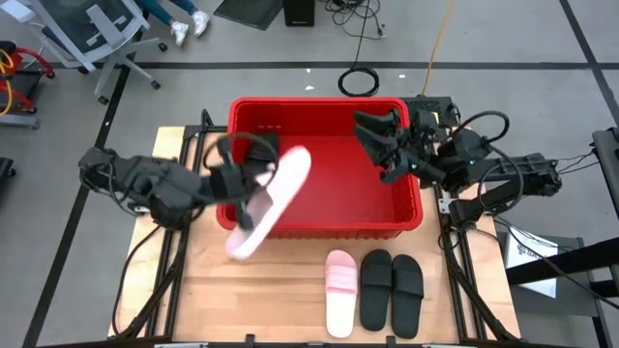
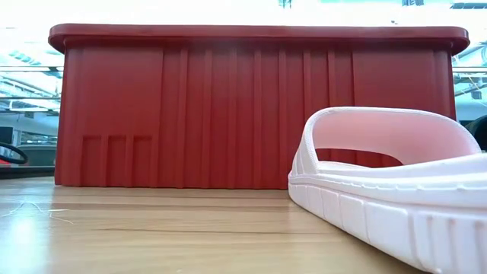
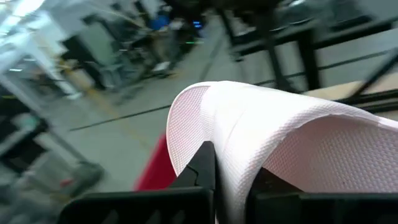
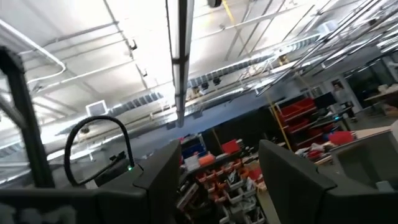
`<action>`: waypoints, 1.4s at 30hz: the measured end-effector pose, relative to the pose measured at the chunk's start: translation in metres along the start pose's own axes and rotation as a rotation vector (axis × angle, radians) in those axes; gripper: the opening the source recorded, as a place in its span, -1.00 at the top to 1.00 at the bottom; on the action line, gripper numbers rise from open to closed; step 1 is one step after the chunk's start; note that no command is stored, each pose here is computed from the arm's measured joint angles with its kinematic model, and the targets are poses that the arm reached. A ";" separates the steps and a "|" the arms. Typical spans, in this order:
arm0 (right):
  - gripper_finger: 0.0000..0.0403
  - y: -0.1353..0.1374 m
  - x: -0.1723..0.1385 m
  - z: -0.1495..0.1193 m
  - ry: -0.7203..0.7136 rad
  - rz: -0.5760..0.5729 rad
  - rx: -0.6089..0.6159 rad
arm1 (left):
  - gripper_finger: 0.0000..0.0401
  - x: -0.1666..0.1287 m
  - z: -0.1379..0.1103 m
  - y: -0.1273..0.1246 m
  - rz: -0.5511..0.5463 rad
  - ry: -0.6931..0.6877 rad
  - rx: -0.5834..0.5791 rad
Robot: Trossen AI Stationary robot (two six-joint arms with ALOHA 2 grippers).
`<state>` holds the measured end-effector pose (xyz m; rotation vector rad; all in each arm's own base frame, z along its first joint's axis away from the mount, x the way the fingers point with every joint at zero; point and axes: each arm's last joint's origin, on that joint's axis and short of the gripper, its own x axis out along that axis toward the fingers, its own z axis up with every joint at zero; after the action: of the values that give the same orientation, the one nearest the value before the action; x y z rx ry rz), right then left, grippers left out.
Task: Pick and place slides into bin
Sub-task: Put the left pink slide into the bin
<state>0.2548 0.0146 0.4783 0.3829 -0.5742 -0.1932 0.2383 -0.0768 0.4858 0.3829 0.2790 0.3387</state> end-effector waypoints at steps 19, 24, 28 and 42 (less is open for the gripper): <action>-0.02 -0.008 0.003 0.006 -0.049 -0.021 -0.030 | 0.83 0.054 -0.030 0.057 0.291 0.306 0.440; -0.02 -0.014 0.004 0.009 -0.053 -0.042 -0.055 | 0.83 0.083 -0.045 0.064 0.313 0.405 0.440; -0.02 -0.017 0.004 0.011 -0.044 -0.052 -0.050 | 0.82 0.113 -0.061 0.064 0.315 0.499 0.459; -0.02 -0.013 -0.021 0.048 -0.073 -0.044 -0.123 | 0.82 0.188 -0.122 0.070 0.313 0.729 0.338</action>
<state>0.2095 -0.0058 0.4994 0.2699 -0.6231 -0.2849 0.3504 0.0933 0.3681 0.6303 1.0043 0.7417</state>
